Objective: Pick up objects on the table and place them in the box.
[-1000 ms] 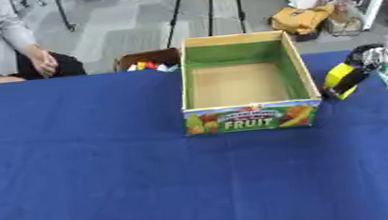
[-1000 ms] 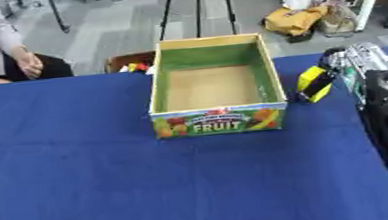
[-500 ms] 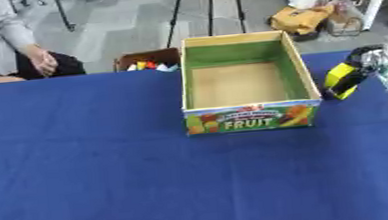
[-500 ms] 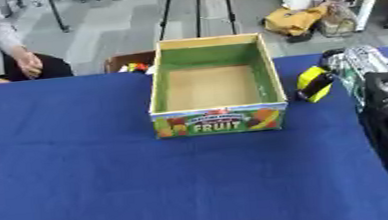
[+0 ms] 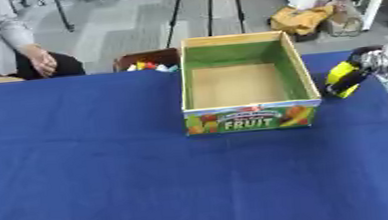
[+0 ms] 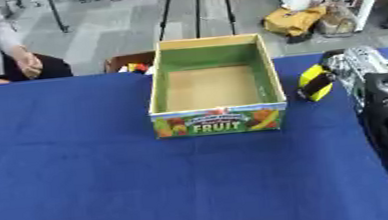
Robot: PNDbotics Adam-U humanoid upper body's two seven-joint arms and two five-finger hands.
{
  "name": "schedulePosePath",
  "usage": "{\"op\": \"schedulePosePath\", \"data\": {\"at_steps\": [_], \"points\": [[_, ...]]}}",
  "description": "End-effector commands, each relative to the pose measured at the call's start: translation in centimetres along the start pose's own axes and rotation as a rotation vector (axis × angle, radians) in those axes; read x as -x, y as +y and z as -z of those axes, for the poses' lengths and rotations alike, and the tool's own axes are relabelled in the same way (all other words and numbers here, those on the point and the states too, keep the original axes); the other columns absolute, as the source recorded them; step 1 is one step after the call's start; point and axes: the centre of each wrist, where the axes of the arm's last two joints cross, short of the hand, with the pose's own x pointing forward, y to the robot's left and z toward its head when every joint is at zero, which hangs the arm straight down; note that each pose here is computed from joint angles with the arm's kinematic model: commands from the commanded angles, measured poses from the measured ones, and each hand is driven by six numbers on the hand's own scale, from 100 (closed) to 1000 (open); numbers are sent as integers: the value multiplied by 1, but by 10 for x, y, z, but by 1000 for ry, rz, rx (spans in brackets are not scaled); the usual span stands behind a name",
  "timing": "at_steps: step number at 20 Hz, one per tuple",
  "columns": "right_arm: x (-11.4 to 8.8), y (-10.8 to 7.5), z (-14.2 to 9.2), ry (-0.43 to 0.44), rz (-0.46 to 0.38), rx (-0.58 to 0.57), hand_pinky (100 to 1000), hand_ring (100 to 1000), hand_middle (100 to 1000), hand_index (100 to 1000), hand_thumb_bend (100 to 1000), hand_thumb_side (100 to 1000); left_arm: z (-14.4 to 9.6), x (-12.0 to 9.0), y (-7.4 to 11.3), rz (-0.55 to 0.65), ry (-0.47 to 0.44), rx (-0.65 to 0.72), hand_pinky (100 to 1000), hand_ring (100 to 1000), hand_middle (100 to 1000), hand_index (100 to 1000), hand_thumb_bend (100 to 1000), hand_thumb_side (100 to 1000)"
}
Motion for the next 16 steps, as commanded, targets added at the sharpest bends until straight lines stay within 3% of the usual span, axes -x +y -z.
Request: {"op": "schedulePosePath", "data": {"at_steps": [1,4,16], "points": [[6,-14,-5,1,20,44,980,864,783,873,157,621,5,-5,1,3,-25,1,589,633,669,928,100,889],[5,-13,-5,-6,27,52,971,855,765,865,101,627,5,-5,2,4,-23,0,589,635,669,928,100,890],[5,-11,-4,-19,31,102,930,808,665,802,100,575,5,-5,3,7,-17,-4,589,636,672,929,100,890]]}}
